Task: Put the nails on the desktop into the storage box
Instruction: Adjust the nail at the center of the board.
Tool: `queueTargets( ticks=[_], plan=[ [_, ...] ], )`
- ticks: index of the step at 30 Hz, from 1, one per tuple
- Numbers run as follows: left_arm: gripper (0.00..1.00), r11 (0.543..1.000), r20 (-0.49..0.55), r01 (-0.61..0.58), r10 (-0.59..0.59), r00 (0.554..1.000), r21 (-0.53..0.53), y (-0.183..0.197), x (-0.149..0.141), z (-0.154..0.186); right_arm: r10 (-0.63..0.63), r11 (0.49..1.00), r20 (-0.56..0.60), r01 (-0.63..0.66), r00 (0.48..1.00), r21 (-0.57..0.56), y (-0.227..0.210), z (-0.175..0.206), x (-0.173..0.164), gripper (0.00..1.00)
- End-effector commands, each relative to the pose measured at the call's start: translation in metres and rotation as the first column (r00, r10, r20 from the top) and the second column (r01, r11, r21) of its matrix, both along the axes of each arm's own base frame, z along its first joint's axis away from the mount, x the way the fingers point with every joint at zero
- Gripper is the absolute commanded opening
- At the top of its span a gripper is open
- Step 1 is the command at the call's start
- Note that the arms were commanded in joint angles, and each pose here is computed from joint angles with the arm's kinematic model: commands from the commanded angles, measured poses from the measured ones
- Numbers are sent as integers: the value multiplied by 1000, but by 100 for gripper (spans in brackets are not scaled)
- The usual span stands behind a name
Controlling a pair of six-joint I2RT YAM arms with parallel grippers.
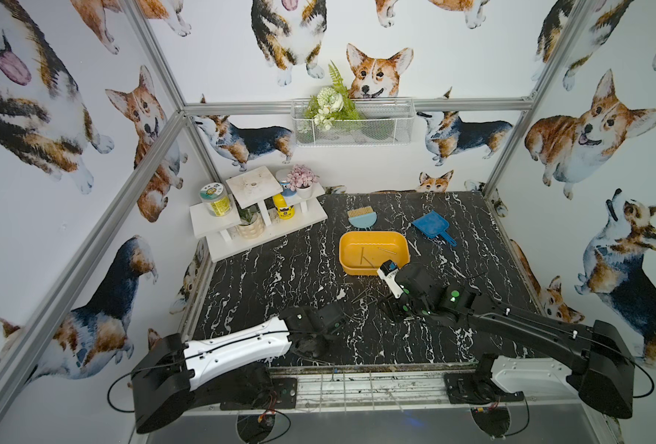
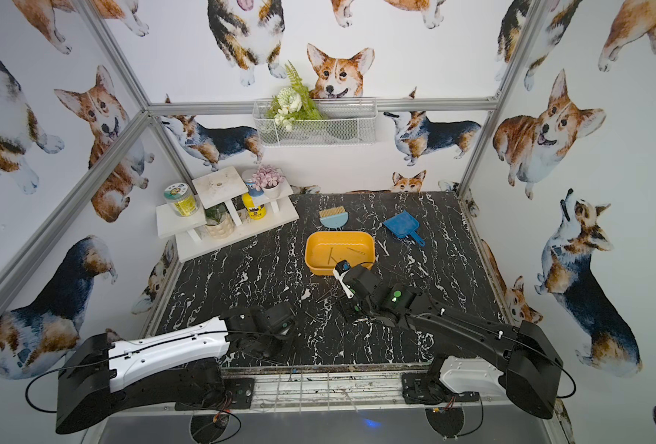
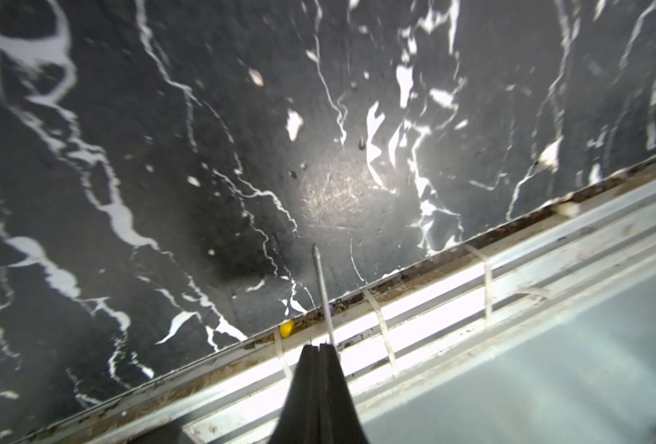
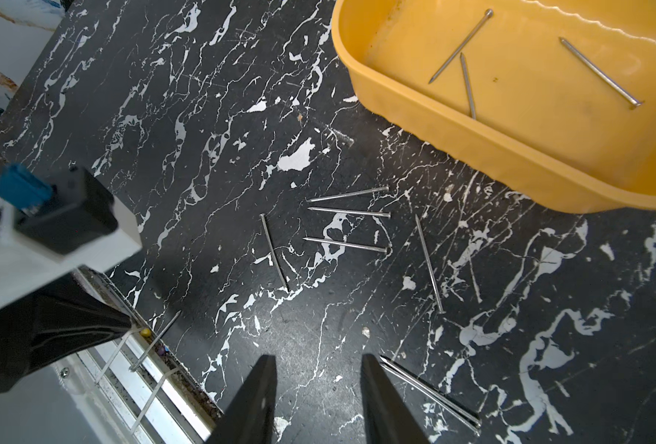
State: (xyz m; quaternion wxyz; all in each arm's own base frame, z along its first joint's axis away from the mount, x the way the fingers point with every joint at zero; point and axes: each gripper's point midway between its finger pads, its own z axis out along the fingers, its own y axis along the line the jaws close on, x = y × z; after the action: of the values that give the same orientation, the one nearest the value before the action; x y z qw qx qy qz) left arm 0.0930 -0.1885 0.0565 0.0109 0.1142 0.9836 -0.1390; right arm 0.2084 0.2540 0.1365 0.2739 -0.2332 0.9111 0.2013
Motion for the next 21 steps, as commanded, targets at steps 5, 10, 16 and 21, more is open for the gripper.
queueTargets(
  ticks=[5,10,16,21],
  plan=[
    [0,999,9,-28,28,1000,-24,8,30,12,4,1000,19,-5,1000,8,5,6,8,41],
    [0,998,42,-19,21,999,-56,-9,60,26,-1,1000,21,1,1000,10,4,10,12,41],
    [10,998,47,-24,27,999,-59,-14,69,20,-40,999,22,40,999,10,-6,15,18,41],
    [15,990,74,-80,89,993,-113,-14,84,24,-100,994,16,99,995,55,-19,19,26,41]
  ],
)
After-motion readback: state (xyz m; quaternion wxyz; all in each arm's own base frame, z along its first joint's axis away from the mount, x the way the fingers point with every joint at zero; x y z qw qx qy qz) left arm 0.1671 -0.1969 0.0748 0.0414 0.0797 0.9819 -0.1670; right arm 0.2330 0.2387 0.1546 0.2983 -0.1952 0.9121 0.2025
